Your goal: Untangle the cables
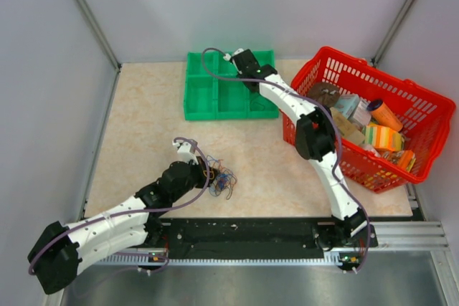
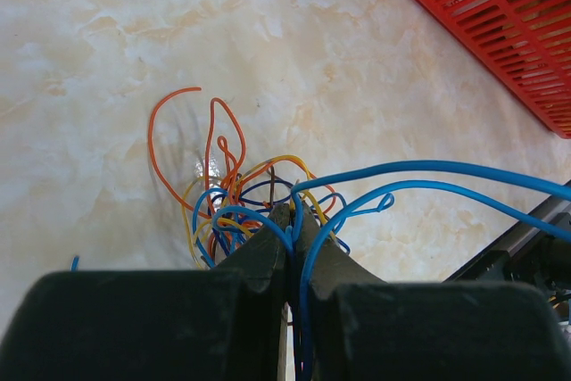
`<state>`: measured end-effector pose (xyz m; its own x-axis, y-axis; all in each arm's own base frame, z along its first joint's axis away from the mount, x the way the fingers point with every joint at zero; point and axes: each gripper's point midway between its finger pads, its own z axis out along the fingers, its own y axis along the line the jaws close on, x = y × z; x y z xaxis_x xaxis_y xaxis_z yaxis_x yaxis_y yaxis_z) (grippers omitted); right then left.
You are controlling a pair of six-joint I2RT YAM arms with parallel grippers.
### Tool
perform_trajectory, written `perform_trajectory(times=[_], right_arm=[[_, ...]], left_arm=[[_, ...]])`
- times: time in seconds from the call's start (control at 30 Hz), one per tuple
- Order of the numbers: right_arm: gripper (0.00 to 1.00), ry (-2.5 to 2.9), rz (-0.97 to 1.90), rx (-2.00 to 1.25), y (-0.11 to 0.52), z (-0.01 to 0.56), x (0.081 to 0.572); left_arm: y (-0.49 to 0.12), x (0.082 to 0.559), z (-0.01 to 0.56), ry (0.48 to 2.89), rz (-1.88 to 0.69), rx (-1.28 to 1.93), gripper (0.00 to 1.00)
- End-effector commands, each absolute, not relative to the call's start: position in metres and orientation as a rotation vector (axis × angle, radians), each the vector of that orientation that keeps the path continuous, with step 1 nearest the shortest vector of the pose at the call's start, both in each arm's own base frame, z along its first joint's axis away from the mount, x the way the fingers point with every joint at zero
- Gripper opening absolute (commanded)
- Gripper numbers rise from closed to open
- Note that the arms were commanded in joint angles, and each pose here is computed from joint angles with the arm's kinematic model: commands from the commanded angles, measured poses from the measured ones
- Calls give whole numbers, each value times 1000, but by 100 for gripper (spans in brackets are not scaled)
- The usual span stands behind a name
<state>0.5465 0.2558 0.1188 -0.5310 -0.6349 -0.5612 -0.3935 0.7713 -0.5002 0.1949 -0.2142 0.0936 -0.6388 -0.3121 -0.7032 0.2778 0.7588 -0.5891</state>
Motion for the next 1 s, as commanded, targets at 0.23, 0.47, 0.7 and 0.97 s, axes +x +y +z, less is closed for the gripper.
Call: perform_trajectory(times=[0.23, 0.47, 0.7, 0.97], right_arm=[[0, 2133, -401, -725, 268, 154, 534], [0, 2190, -252, -678, 271, 162, 504], [0, 2219, -229, -660, 271, 155, 502], [12, 2213, -303, -659, 260, 148, 524]], left_arm=[[-219, 204, 112, 2034, -891, -31, 0], [-223, 204, 112, 2043, -908, -30, 0], [-220, 202, 113, 2042, -904, -26, 0], [-218, 200, 109, 2048, -903, -38, 0]])
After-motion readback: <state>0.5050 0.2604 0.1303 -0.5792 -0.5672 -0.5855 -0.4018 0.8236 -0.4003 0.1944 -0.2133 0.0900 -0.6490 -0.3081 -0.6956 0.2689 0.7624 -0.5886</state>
